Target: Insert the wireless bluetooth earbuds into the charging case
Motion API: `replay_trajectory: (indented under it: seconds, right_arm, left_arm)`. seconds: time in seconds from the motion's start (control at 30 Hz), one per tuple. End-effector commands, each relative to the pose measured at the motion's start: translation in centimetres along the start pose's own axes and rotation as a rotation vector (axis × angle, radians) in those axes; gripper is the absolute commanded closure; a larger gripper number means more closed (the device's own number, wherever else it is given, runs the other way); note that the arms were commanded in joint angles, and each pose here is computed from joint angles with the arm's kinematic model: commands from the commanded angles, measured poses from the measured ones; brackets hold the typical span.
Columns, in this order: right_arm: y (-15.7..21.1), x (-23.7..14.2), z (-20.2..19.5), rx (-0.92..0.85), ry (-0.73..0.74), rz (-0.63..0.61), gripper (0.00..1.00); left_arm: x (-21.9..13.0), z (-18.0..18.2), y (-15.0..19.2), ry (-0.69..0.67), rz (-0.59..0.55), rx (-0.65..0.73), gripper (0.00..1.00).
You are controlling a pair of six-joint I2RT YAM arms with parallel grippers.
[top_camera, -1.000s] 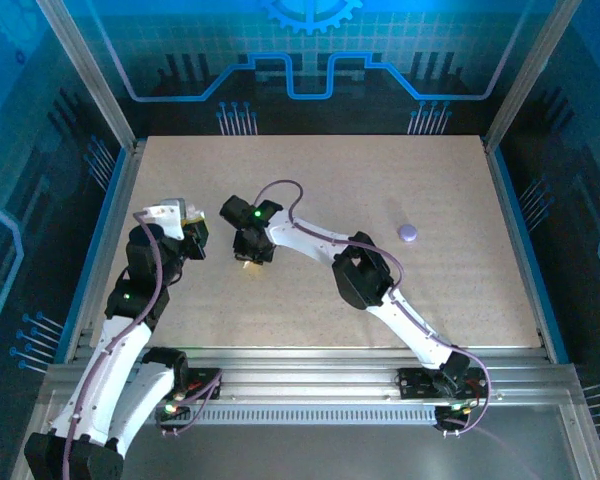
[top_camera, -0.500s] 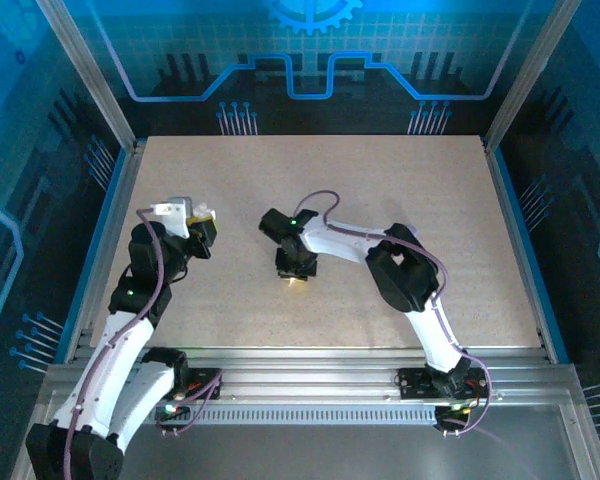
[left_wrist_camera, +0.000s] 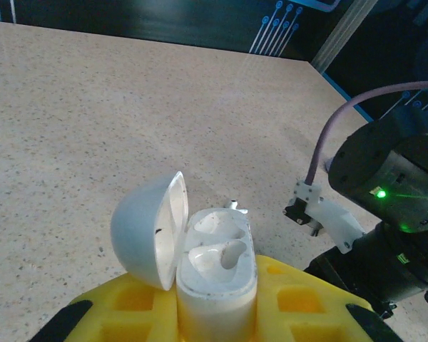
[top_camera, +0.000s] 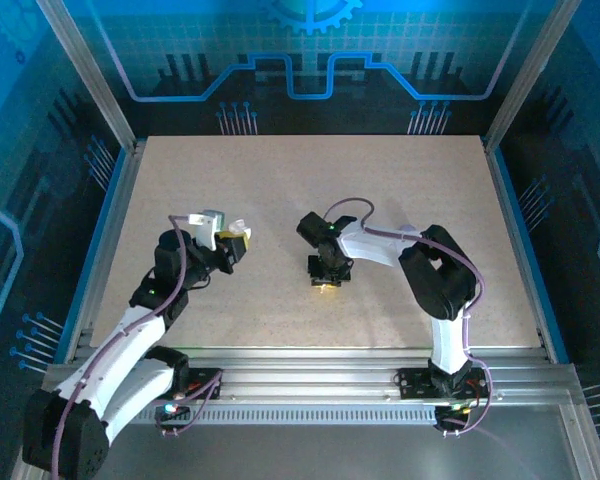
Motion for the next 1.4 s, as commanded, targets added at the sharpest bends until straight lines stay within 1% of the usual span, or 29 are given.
replay_trajectory:
  seconds: [0.0,0.33,0.47,0.53,0.67,0.8,1.1,1.37]
  right_arm:
    - [0.0,0.0,-0.2,-0.044,-0.004,0.018,0.73]
    - [-0.7,0.4,0.1,-0.084,0.025,0.047,0.72]
    - [-0.4,0.2,0.0,-0.120,0.092,0.070,0.67]
    - [-0.1,0.3,0.0,-0.144,0.125,0.082,0.67]
    - [0.0,0.6,0.2,-0.174,0.145,0.092,0.70]
    - [-0.1,1.0,0.8,-0.199,0.132,0.101,0.73]
    - [0.6,0.9,1.5,-0.215,0.132,0.125,0.69]
    - [0.8,1.2,1.6,-0.228,0.129,0.131,0.74]
  left_arm:
    - [0.0,-0.7,-0.2,0.043,-0.018,0.051,0.84]
    - [-0.4,-0.5,-0.4,0.014,-0.028,0.073,0.83]
    - [-0.4,-0.4,-0.4,0.004,-0.027,0.077,0.83]
    - [-0.5,-0.3,-0.4,-0.003,-0.030,0.078,0.83]
    - [-0.5,-0.2,-0.3,-0.012,-0.031,0.078,0.83]
    - [-0.5,-0.2,-0.4,-0.013,-0.031,0.082,0.83]
    - [-0.6,-0.1,-0.4,-0.020,-0.034,0.081,0.83]
    - [-0.6,-0.1,-0.5,-0.022,-0.038,0.081,0.83]
Point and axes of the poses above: each hand's point on the last joint's axis, 136 mm out from that joint toward the fingers, its own x axis out along the fingers, its own z axis along the line the jaws close on, y = z × x, the point moved 5 cm from there along -x, back along the fingers, and after that the axes turned 15 degrees about -x, right-handed, at the moved point
